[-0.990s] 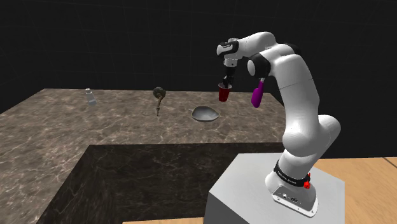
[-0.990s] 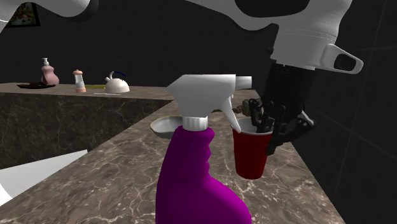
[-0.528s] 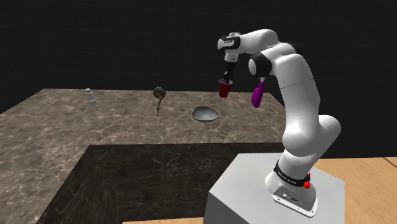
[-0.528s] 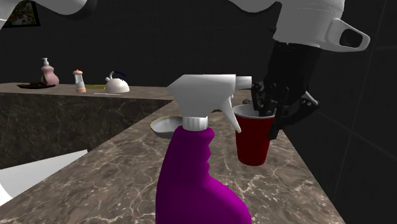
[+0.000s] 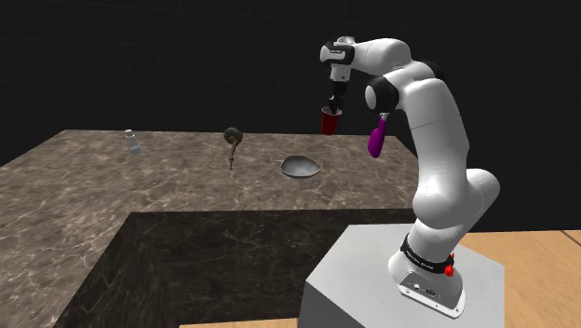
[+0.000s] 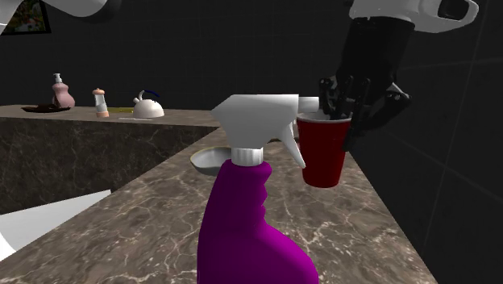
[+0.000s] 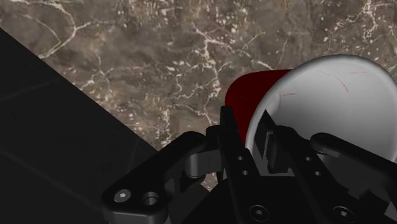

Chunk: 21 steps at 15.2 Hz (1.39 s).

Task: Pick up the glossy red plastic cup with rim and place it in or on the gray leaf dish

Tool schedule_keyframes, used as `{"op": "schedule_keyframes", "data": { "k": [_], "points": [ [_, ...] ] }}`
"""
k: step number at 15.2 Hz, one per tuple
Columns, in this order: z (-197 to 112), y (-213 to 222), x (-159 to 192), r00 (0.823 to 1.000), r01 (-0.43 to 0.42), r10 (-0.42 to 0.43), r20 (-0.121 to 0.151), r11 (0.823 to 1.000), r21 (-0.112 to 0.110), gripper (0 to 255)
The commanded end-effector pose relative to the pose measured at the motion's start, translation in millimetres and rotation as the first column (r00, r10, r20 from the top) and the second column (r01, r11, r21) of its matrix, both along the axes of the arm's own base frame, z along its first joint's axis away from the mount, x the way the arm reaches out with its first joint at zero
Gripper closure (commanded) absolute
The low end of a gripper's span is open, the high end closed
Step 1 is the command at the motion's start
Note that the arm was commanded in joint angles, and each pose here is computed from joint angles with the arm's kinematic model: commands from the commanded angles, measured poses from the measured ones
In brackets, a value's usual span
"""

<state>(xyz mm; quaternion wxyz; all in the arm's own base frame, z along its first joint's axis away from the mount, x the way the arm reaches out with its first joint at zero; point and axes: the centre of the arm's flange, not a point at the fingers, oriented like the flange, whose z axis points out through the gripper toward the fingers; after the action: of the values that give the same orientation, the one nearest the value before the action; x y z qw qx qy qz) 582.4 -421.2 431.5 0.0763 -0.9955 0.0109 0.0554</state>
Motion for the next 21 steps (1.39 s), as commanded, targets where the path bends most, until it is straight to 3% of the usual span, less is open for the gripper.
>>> {"op": "schedule_keyframes", "data": {
  "k": [1, 7, 21],
  "points": [
    [10, 0, 0, 1.0, 0.0, 0.0, 0.0, 1.0, 0.0, 255],
    [42, 0, 0, 1.0, 0.0, 0.0, 0.0, 1.0, 0.0, 255],
    [60, 182, -24, 1.0, 0.0, 0.0, 0.0, 1.0, 0.0, 255]
  ]
}}
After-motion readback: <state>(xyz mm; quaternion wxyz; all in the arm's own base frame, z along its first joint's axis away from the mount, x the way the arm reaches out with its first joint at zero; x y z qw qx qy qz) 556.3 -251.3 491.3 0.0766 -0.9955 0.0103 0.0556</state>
